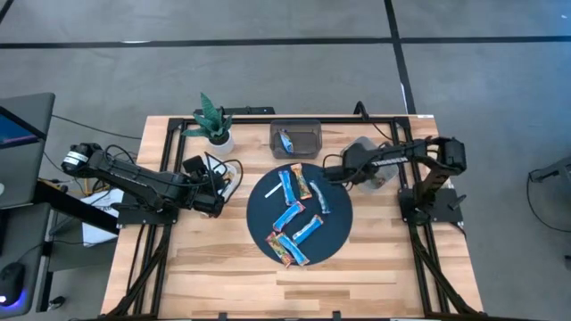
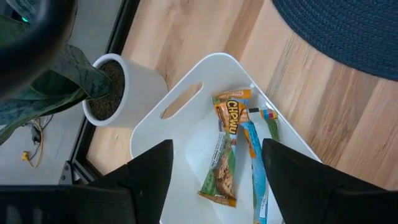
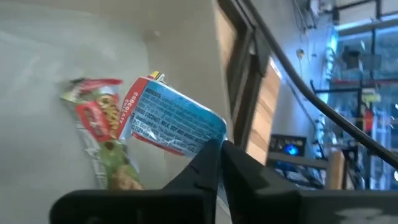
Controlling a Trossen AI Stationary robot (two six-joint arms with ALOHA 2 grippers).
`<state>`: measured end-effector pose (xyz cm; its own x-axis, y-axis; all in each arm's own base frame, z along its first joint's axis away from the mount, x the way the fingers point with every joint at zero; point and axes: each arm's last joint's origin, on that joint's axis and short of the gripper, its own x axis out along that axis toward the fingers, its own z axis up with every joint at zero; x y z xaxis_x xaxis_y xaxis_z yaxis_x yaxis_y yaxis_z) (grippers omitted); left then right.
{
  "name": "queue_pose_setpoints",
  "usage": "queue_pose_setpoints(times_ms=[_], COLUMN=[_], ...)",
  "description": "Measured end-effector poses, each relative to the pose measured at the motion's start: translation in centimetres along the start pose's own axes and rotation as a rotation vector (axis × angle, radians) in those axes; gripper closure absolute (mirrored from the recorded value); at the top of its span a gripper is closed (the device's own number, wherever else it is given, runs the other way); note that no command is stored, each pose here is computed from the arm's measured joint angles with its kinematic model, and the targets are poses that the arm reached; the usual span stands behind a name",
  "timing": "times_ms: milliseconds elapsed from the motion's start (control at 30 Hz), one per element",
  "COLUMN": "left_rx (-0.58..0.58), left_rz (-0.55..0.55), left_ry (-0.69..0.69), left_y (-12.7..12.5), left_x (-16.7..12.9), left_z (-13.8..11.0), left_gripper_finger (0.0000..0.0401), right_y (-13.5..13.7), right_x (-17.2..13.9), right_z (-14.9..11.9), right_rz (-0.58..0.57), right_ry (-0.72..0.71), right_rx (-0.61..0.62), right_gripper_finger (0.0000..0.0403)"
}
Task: Pick and place Granola Bars by type
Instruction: Put the red granola bar into the gray bin, then put the blue granola bar into the black bin
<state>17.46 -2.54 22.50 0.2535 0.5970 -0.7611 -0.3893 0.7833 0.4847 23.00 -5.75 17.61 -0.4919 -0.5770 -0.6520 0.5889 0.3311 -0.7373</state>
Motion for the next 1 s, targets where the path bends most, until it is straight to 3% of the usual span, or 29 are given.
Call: queue_pose_setpoints(times_ms=[367,533,833,1000], left_rx=[0.025,0.101,0.297,0.449], left_rz=[-0.026,-0.122,-0.480,-0.589], left_ry=[-0.044,-0.137,-0.471,-0.509], left_y=[-0.3,-1.0,-4.3,-7.3], left_x=[0.0,-0.2,-0.5,1.4], left_z=[0.5,1.7,5.8,6.8], left_gripper_finger=[0.0161,0.0161,0.0161,0.0161], right_y=[0.8,1.4,4.1,5.9], right_x=[-1.2,-3.8,-9.1,-11.3], right_z=[-0.6,-1.2,-4.2,-6.6], right_rz=[0.019,0.016,0.130,0.226], right_ry=[-0.083,-0.249,-0.582,-0.729], right_rx=[-0.053,-0.090,-0.276,-0.435], right_gripper_finger=[0.0239,0.0191,0.0176,0.0177])
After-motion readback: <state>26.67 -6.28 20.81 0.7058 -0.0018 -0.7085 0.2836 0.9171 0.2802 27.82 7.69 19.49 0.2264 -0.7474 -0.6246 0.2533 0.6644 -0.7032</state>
